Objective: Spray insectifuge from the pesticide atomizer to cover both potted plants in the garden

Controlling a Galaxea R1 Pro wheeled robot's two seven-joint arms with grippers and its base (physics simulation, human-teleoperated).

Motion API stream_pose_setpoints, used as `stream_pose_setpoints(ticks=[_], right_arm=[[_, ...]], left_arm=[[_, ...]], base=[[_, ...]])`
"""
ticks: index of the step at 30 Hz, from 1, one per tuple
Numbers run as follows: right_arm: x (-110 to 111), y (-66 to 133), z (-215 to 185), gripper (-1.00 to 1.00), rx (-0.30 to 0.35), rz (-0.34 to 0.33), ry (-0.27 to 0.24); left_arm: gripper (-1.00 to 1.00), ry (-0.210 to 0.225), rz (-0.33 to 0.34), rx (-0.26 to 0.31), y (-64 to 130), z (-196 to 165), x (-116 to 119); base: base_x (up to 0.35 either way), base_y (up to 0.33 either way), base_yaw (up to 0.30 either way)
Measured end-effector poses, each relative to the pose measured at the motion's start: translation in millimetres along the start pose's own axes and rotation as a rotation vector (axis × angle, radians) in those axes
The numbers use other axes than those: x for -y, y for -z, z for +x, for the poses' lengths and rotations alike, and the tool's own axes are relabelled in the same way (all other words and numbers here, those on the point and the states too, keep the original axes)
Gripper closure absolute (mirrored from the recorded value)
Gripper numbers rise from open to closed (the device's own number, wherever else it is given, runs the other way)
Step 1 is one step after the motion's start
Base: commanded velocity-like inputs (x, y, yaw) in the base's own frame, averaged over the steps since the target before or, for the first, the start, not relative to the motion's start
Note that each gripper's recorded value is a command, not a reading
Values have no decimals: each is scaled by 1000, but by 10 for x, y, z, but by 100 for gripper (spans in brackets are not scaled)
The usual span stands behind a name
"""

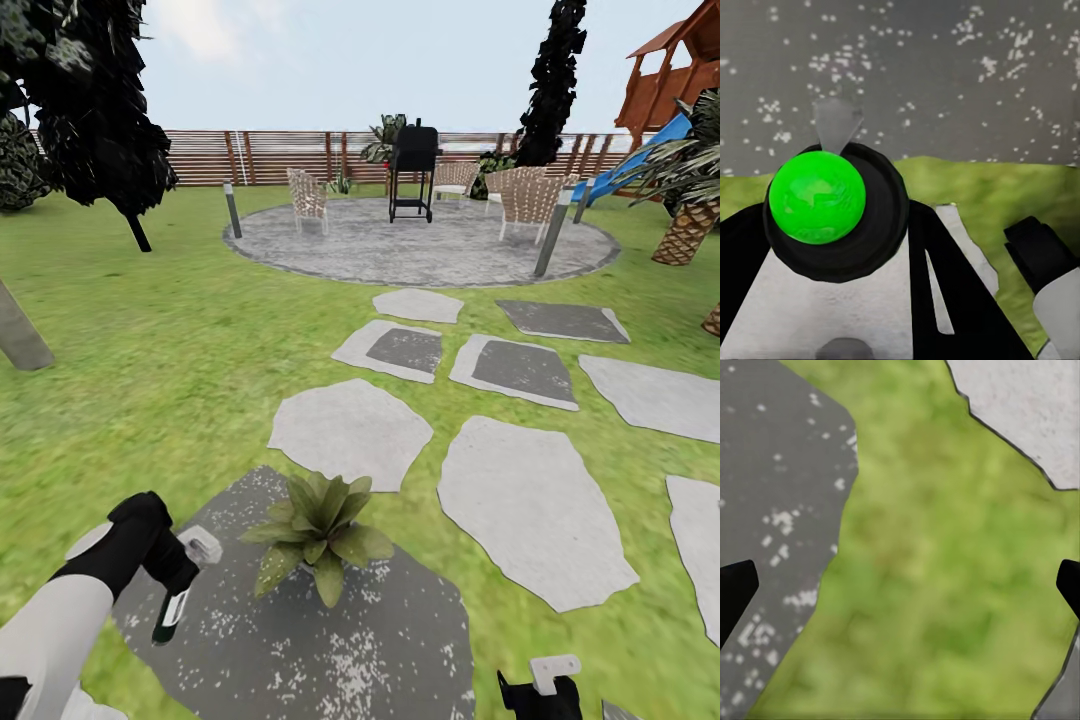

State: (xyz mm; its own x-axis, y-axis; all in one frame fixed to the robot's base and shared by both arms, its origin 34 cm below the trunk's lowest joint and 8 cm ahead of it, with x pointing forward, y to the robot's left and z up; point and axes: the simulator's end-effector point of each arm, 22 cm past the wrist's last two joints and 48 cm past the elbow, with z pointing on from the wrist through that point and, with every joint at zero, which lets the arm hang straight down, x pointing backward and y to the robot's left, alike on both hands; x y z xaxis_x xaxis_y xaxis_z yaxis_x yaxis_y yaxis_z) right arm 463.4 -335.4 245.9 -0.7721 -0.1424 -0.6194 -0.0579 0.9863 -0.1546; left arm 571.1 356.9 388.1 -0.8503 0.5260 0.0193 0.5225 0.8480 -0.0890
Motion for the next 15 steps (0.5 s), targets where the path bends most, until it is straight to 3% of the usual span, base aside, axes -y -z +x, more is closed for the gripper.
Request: stream_pose_setpoints(ticks=[8,10,11,12,15], right_arm=[[-2,0,-1,-100,0,0,0],[-1,0,-2,-100,1,0,0],[7,0,-3,-100,1,1,-1],[8,0,-1,-100,0,1,0],[2,-2,-6,-100,1,0,0]], left_arm=[[100,0,-31,16,40,-122,-33],[100,38,-48,33,198,-290,-102],[100,86,-54,26,260,-316,-131],[100,101,-56,7,241,-270,-131],[100,92,-53,-6,189,-200,-128]], base=[[0,0,0],[0,0,0],[0,0,0],[0,0,0],[0,0,0]])
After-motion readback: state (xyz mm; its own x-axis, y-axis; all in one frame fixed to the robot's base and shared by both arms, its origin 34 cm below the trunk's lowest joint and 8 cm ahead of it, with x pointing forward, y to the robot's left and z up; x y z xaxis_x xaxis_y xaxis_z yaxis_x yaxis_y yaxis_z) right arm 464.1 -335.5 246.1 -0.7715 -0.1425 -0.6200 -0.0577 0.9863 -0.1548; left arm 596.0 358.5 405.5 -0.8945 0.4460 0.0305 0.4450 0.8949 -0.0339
